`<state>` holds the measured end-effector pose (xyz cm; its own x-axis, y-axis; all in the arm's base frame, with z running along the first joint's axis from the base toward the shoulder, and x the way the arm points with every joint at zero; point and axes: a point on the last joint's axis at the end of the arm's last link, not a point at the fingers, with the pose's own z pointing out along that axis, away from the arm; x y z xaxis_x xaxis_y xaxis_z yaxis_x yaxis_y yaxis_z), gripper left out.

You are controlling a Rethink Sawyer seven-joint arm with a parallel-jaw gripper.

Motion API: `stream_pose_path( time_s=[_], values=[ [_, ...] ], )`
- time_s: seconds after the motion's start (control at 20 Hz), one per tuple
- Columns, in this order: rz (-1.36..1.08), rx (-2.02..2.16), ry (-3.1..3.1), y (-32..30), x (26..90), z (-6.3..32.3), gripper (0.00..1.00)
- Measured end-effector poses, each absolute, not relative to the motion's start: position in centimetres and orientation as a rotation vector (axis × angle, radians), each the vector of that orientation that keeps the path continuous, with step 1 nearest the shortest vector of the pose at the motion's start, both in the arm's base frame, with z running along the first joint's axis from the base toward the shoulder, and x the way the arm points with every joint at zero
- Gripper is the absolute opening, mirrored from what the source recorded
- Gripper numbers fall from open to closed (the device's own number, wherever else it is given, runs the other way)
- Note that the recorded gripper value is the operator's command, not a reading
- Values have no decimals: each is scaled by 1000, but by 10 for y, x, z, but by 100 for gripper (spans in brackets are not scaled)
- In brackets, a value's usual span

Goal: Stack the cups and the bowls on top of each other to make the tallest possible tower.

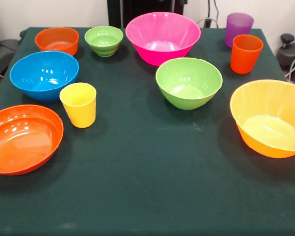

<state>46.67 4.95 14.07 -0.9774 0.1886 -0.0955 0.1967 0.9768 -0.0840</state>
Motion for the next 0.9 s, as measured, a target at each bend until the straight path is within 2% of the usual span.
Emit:
stream_pose_path(
  time_s=[0.4,0.9],
  values=[
    [-146,430,3055,7,456,135,100],
    [-140,448,3060,-12,453,131,100]
  ],
)
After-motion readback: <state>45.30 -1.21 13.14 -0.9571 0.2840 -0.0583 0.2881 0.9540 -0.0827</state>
